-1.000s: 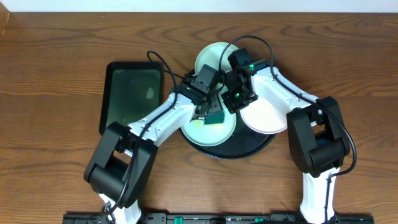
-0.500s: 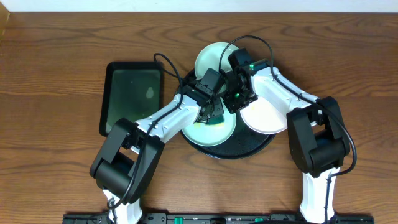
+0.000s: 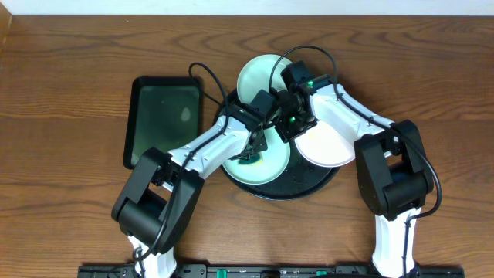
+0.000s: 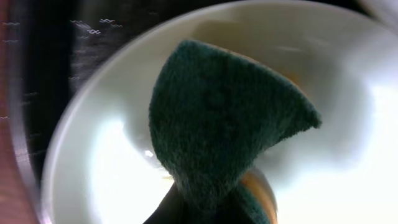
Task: Clean dirty plates on tray and stack at the side
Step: 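Grasp the sponge with the left gripper and scrub the lower mint-green plate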
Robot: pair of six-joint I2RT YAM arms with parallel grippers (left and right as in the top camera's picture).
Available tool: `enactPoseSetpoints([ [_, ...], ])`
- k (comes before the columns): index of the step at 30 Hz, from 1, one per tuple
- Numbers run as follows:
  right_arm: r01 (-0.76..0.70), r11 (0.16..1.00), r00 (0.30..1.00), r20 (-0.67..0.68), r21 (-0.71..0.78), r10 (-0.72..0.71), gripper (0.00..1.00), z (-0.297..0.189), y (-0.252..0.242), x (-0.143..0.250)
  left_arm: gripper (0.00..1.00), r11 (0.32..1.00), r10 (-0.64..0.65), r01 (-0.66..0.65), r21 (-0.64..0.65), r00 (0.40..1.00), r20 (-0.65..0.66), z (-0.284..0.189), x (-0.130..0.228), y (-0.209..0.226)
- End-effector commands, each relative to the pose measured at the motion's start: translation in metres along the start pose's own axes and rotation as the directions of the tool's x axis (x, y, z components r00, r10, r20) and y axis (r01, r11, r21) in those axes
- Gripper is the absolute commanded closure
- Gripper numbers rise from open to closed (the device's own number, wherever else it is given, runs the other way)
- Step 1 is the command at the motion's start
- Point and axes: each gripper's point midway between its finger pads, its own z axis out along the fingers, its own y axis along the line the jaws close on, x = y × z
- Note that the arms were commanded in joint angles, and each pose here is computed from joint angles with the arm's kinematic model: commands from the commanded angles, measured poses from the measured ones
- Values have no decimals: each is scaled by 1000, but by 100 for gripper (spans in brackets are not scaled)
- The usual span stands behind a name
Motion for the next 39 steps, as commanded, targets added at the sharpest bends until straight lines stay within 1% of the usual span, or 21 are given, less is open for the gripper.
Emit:
enactPoseSetpoints([
  [1,-5,999,999,-34,34,6,98,8,-6,10,92,972,31,-12,-236,996,78,10,-9,51],
  [4,-5,999,999,-36,38,6,98,8,-7,10,92,960,44,-12,-281,993,106,5,-13,59],
  [8,-5,998,999,-41,56,7,99,8,-10,11,92,960,43,0,-279,988,147,-8,-21,61],
  [14,-5,998,999,-42,58,8,98,8,-11,12,93,980,9,40,-195,970,244,-47,-37,55],
  [16,-6,998,999,-42,58,8,98,8,-11,12,93,986,-21,64,-156,966,259,-57,-38,53],
  [18,-5,998,999,-41,58,8,98,8,-11,11,92,991,-85,107,-85,969,232,-60,-33,43],
  [21,-5,998,999,-39,58,7,98,8,-11,11,93,992,-128,126,29,981,146,-54,-22,20],
  [25,-5,998,999,-38,58,7,98,8,-11,11,93,965,-114,120,235,993,-42,-41,4,-25],
  [26,-6,998,999,-40,58,8,98,8,-11,11,93,960,-105,121,254,992,-72,-38,9,-30],
  [28,-6,998,999,-44,58,8,98,8,-10,12,93,957,-94,123,263,988,-120,-32,19,-32],
  [32,-6,998,999,-44,58,8,98,8,-11,12,92,965,-101,132,225,985,-142,-17,28,-19],
  [36,-6,998,999,-44,58,9,98,8,-10,12,92,969,-127,154,194,981,-143,-2,32,-2],
  [39,-6,998,999,-41,58,8,98,8,-11,11,92,964,-131,157,215,983,-129,12,36,1],
])
